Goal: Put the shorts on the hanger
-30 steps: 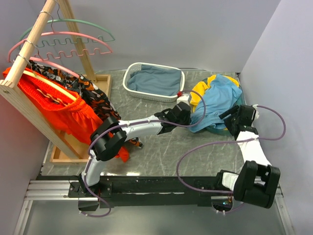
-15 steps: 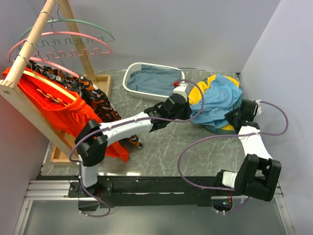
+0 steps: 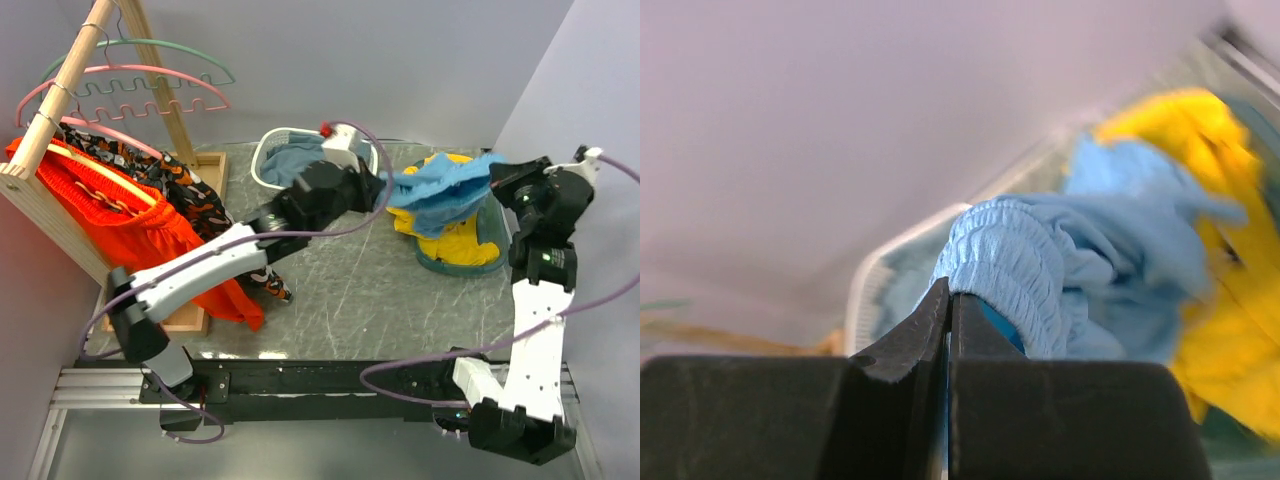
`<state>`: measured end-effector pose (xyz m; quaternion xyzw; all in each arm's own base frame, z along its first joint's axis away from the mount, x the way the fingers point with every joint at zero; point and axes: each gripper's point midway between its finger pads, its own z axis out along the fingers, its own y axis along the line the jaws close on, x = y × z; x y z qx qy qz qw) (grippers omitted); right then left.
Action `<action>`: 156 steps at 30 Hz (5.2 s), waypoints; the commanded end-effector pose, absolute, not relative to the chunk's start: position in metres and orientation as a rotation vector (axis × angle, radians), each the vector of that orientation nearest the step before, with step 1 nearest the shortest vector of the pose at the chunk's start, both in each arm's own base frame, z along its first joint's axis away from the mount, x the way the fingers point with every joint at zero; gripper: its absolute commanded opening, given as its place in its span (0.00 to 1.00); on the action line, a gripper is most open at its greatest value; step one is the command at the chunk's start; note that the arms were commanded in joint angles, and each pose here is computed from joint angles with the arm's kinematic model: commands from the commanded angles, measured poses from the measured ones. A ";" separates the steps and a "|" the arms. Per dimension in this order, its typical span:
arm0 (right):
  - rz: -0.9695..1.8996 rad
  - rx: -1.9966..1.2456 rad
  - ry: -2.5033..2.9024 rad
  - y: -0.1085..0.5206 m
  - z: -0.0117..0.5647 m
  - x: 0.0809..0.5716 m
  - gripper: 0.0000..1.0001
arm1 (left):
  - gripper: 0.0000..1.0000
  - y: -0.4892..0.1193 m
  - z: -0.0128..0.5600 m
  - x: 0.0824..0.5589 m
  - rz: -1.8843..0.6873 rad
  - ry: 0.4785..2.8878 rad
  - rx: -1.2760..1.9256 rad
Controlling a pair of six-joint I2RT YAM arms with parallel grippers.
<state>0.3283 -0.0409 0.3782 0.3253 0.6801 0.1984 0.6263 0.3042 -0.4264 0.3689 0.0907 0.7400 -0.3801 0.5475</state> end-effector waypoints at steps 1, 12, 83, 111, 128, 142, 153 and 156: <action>0.587 0.552 1.424 -0.004 0.462 0.297 0.00 | 0.01 -0.372 0.496 0.284 -0.964 1.475 0.136; 0.821 0.233 1.276 0.062 0.603 0.235 0.00 | 0.01 -0.301 0.588 0.245 -1.012 1.307 0.060; 0.883 -0.009 2.088 0.196 0.206 0.311 0.59 | 0.67 -0.206 0.470 0.464 -0.171 1.440 -0.672; 1.015 -0.077 2.224 0.217 0.170 0.299 0.60 | 0.64 -0.101 0.482 0.465 -0.223 1.420 -0.865; 1.004 -0.071 2.252 0.217 0.162 0.302 0.60 | 0.62 -0.076 0.475 0.486 -0.214 1.379 -0.925; 1.001 -0.074 2.268 0.217 0.158 0.301 0.60 | 0.58 -0.061 0.473 0.509 -0.181 1.323 -0.961; 0.986 -0.070 2.275 0.215 0.157 0.302 0.60 | 0.54 -0.050 0.470 0.530 -0.168 1.283 -0.967; 0.982 -0.073 2.274 0.215 0.157 0.303 0.60 | 0.52 -0.047 0.469 0.536 -0.168 1.270 -0.965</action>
